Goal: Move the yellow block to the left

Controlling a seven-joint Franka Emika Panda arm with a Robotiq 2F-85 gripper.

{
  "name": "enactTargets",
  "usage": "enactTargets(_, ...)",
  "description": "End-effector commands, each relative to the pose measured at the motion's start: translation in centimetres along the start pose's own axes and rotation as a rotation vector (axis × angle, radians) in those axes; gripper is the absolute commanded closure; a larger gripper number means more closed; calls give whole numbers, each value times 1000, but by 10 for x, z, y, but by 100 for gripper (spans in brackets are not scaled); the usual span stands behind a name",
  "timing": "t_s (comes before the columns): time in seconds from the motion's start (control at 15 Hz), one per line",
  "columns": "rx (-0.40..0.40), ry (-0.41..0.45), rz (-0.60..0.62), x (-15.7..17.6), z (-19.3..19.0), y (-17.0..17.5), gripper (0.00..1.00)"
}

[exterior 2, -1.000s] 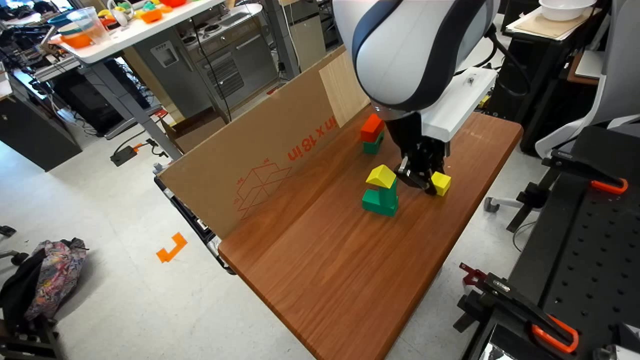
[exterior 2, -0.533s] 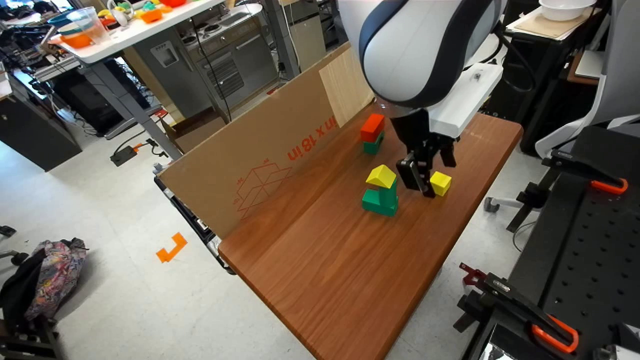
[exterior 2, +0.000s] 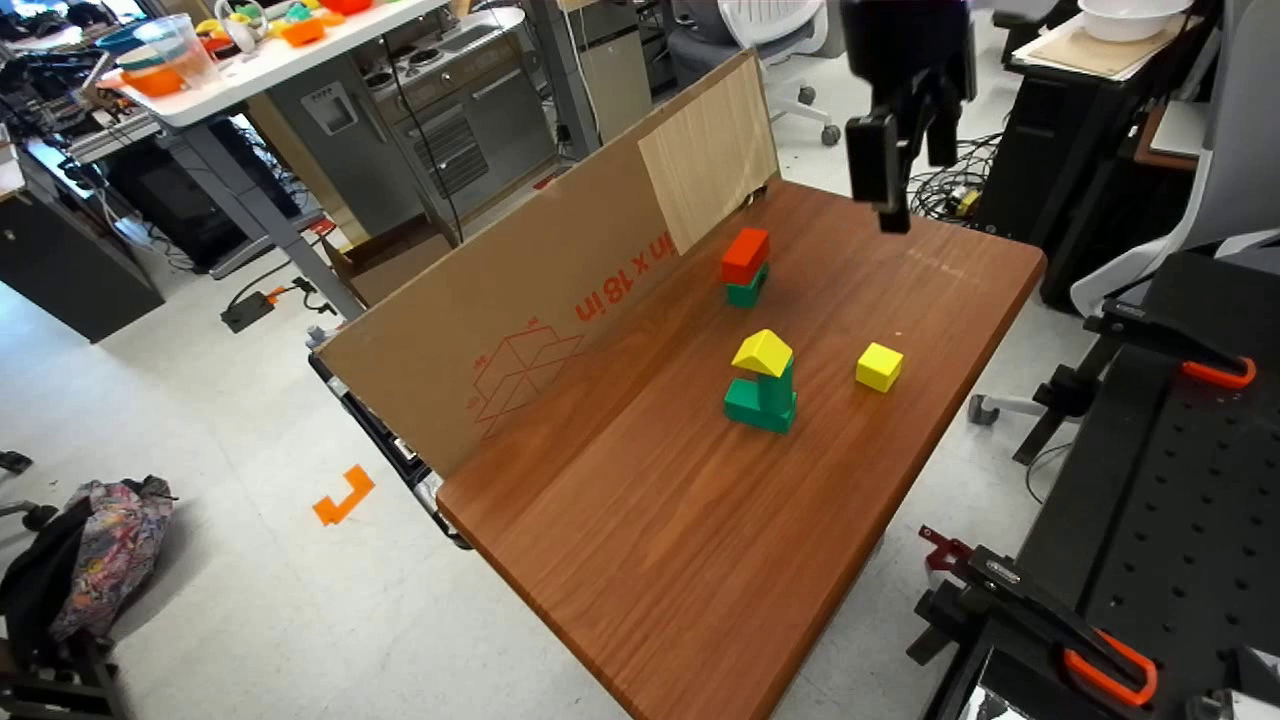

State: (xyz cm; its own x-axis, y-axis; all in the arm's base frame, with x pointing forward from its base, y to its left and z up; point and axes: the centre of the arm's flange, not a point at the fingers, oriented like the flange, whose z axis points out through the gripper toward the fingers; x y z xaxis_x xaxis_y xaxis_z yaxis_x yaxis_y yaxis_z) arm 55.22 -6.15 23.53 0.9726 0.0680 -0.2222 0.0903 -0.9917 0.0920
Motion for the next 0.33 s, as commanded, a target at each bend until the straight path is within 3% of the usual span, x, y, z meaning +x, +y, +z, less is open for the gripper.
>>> enactTargets(0.0, -2, 7, -3, -9, -11, 10, 0)
enactTargets(0.27, -2, 10, -9, -24, -19, 16, 0)
